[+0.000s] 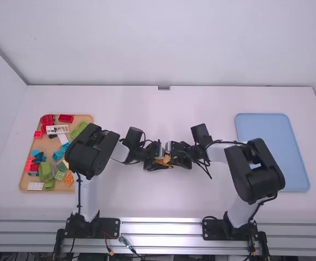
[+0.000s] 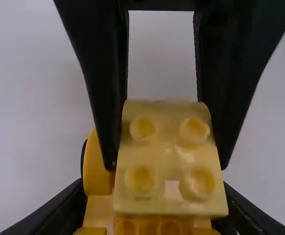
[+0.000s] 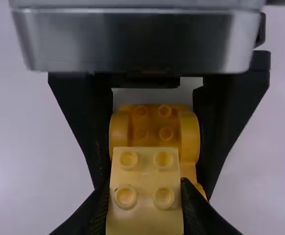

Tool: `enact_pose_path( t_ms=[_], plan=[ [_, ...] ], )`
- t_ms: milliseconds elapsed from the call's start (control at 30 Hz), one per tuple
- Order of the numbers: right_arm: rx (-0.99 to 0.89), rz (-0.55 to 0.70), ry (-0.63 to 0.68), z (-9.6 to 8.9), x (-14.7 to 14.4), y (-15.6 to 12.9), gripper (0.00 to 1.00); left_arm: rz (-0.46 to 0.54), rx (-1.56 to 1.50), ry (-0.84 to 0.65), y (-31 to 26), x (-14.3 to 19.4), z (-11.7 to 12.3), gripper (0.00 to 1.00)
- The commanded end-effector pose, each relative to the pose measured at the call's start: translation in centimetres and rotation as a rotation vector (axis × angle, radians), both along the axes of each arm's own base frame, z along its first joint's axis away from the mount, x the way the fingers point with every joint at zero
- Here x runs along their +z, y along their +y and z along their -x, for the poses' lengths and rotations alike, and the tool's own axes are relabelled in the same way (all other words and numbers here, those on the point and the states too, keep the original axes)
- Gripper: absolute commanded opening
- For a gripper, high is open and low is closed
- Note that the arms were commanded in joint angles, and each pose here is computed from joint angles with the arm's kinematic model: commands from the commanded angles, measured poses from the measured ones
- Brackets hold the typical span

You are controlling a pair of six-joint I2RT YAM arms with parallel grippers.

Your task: Assemble lego blocks to make yellow taxi

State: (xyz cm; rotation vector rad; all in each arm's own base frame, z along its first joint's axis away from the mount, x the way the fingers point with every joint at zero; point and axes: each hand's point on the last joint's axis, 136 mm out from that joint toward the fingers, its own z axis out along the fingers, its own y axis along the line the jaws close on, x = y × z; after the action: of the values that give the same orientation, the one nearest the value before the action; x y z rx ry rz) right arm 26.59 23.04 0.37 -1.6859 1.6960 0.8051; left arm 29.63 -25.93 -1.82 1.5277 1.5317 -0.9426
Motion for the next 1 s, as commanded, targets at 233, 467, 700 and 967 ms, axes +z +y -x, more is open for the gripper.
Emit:
enact_pose_path(
  t_ms=[233, 467, 700, 967],
  plan=[
    [-0.057, 0.044, 0.030, -0.5, -0.8, -0.6, 0.22, -0.095, 0.052, 0.083, 1.3, -3.0, 1.2, 0.62],
    [-0.066, 0.060, 0.026, -0.6, -1.0, -0.8, 0.21, -0.095, 0.052, 0.082, 1.3, -3.0, 1.2, 0.62],
    [-0.086, 0.061, 0.038, -0.9, -1.0, -1.4, 0.21, -0.115, 0.064, 0.084, 1.5, -3.3, 1.1, 0.61],
    [-0.070, 0.065, 0.040, -0.5, -1.1, -1.2, 0.21, -0.114, 0.064, 0.080, 1.5, -3.3, 1.0, 0.62]
  ],
)
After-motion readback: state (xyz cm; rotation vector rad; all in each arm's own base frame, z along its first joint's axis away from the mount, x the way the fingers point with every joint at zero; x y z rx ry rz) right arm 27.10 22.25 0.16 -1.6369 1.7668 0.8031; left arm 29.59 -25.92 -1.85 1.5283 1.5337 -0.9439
